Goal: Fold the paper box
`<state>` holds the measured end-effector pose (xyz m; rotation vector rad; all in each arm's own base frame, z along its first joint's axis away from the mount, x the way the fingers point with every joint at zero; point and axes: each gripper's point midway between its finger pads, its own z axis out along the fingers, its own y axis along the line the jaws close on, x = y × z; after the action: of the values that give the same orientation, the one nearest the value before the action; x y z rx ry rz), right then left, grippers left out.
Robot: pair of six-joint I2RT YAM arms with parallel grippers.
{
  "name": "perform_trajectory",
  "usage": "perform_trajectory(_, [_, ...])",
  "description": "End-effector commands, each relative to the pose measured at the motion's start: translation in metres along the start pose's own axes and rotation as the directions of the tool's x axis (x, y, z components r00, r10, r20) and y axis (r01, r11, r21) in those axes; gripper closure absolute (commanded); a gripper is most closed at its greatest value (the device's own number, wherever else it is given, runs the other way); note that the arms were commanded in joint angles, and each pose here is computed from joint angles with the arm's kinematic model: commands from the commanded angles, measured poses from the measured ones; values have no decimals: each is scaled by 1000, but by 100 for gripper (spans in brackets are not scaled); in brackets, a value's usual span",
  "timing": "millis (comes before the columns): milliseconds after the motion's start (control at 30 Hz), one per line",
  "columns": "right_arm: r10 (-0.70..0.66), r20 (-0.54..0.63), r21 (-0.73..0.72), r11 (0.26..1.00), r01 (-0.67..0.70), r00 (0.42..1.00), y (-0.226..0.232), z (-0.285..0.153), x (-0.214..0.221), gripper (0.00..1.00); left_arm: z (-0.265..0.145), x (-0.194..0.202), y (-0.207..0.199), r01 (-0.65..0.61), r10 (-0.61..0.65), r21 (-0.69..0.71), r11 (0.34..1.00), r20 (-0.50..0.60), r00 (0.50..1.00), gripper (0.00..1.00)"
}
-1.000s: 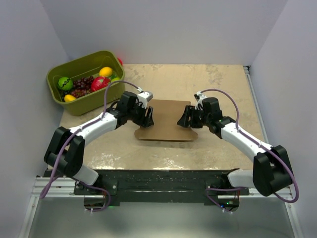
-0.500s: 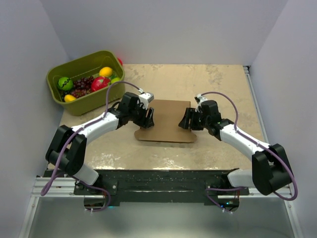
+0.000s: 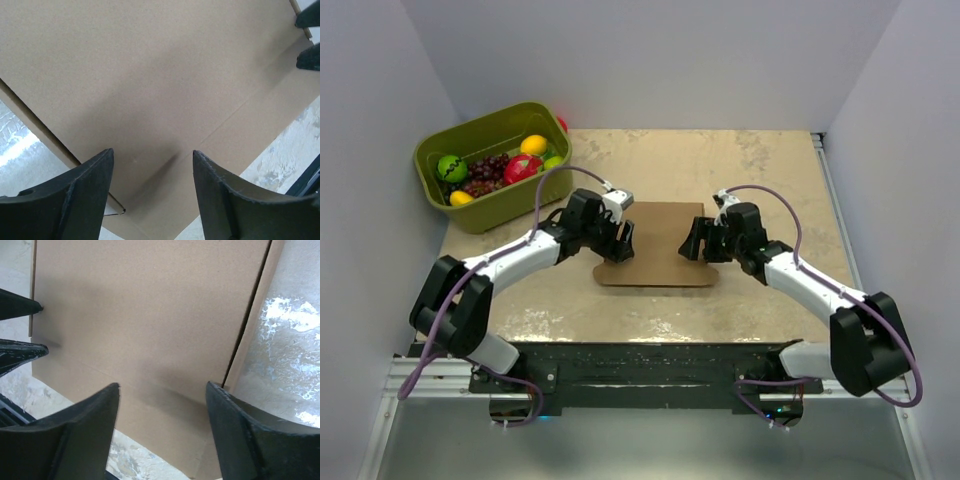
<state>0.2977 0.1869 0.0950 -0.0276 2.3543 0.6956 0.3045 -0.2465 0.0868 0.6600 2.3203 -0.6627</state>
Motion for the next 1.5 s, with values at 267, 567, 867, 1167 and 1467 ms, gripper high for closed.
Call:
perform_trajectory(267, [-55, 244, 49, 998, 45, 968, 23, -60, -76, 8, -52, -52, -7, -55, 62, -33, 998, 274, 960, 14])
perform_trajectory(567, [-110, 224, 39, 994, 103, 968, 19, -47, -88, 5, -60, -63, -17, -60, 45, 40, 997, 305, 951, 12])
perform_trajectory(867, [35, 153, -47, 999, -28, 988, -14, -6, -61, 1, -81, -73, 11, 114, -167, 153, 982, 397, 903, 10])
perform_trajectory(1167, [114, 50, -83, 991, -109, 992, -38, 38, -13, 7, -81, -70, 24, 126, -147, 79, 989, 383, 912, 9])
perform_trajectory(1467, [199, -32, -176, 964, -201, 979, -36, 56, 16, 26, -82, -69, 27, 131, -143, 58, 990, 380, 914, 10])
